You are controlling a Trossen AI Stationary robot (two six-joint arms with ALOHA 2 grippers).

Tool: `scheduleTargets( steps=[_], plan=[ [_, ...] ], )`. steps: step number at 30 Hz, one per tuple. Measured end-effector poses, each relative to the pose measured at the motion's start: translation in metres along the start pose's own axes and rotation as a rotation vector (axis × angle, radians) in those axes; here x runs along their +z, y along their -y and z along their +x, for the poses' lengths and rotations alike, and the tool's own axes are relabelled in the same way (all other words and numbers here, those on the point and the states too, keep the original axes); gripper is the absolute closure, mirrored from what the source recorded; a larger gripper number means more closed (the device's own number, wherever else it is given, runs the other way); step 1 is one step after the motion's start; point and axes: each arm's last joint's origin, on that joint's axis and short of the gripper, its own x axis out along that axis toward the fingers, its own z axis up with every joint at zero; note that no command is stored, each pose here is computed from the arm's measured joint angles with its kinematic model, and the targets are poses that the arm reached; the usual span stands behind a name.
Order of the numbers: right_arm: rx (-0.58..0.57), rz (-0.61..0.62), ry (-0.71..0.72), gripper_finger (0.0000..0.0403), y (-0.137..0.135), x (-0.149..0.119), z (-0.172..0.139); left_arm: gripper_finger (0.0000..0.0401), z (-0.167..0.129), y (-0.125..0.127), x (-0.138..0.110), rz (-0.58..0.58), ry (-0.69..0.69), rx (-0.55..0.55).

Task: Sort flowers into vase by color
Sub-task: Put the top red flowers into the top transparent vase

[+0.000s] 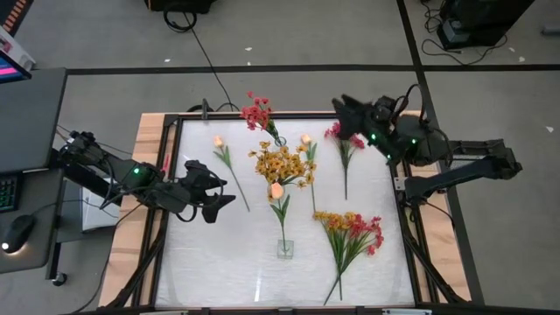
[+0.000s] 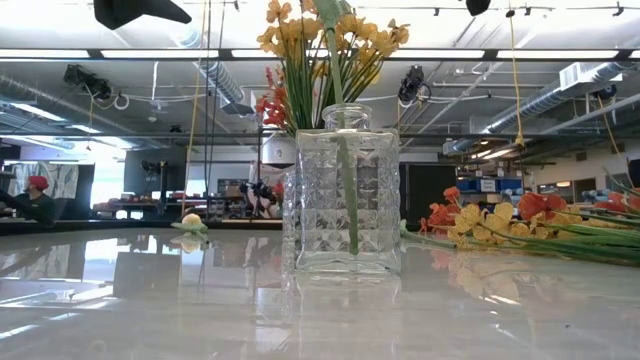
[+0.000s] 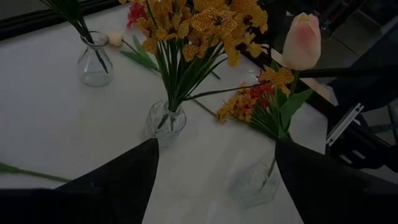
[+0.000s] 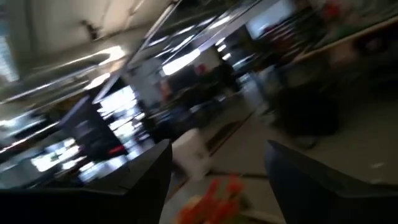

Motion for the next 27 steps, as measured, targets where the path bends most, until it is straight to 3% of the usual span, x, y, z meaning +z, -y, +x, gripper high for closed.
scheduleTargets(
  steps=[5,13,20,27],
  plan=[
    [-0.096,-0.169,-0.021,0.0142,0.005,0.024,0.024,0.0074,0.000,0.000,0.000,0.000,0.000,0.000],
    [-0.229,-0.406,-0.273,0.0142,0.008,0.056,0.080,0.0074,0.000,0.000,0.000,-0.003,0.002,-0.003],
    [-0.467,-0.405,-0.471,0.0142,0.044,0.070,0.122,0.0074,0.000,0.000,0.000,-0.004,0.003,-0.003],
    [-0.666,-0.226,-0.721,0.0142,0.107,0.058,0.146,0.0074,0.000,0.001,0.000,-0.006,0.004,-0.005]
  ],
)
